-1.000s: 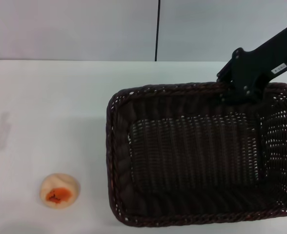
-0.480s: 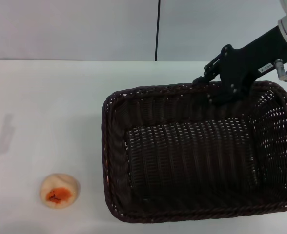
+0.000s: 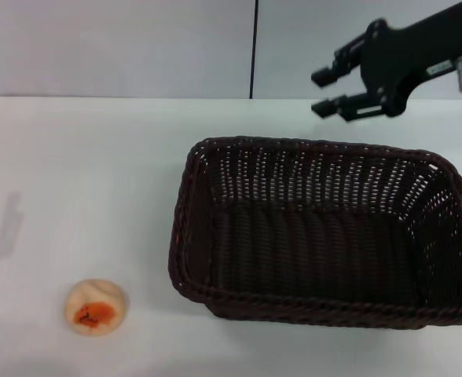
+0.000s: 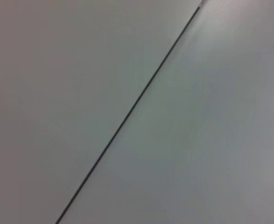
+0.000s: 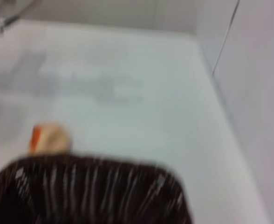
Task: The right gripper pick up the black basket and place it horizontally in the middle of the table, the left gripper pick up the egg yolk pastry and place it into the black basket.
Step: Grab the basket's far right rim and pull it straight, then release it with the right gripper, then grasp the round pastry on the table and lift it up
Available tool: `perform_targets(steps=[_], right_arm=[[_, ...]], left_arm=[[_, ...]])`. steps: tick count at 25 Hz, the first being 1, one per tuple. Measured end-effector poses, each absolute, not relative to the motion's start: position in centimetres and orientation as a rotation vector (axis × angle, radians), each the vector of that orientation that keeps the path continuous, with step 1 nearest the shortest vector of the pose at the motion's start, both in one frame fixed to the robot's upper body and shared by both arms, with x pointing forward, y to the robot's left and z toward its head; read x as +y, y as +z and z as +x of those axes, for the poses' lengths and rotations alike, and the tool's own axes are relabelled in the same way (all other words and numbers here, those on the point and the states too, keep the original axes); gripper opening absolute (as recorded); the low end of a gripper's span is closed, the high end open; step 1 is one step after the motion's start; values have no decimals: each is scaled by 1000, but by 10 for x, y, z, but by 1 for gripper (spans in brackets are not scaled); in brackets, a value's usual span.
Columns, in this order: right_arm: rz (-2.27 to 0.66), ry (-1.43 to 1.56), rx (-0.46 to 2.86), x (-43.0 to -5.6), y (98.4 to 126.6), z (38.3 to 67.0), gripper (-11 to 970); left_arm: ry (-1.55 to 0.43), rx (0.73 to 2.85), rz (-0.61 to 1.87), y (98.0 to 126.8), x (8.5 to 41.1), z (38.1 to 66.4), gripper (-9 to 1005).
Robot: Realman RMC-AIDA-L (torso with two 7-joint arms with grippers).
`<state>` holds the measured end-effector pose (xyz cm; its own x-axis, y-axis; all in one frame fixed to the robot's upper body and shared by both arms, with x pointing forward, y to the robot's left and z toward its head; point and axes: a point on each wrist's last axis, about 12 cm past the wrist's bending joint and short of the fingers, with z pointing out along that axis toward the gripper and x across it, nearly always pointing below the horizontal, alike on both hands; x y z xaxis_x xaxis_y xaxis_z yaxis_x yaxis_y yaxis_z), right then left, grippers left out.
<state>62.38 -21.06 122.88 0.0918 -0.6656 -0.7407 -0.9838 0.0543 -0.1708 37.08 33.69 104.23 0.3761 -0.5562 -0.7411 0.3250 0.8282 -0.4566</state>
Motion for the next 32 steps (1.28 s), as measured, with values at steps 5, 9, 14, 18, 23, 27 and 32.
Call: perform_targets(steps=[5, 9, 14, 18, 23, 27, 32], right_arm=[[-1487, 618, 1463, -231, 1241, 608, 393], [-1218, 664, 1363, -260, 1230, 589, 393], [-830, 686, 1291, -291, 1200, 577, 393], [-577, 690, 1196, -312, 1174, 567, 393], [-308, 622, 1134, -328, 1137, 552, 393], [-146, 605, 1135, -329, 1122, 556, 393], [-91, 575, 1116, -326, 1119, 559, 393]], left_arm=[[-561, 1048, -244, 1042, 339, 366, 712], [-538, 1043, -253, 1042, 343, 359, 712], [-540, 1041, -243, 1043, 342, 364, 712], [-545, 1039, -234, 1044, 341, 368, 711], [-547, 1036, -222, 1044, 339, 375, 711], [-538, 1034, -214, 1045, 339, 377, 711], [-533, 1038, -210, 1045, 340, 376, 711]])
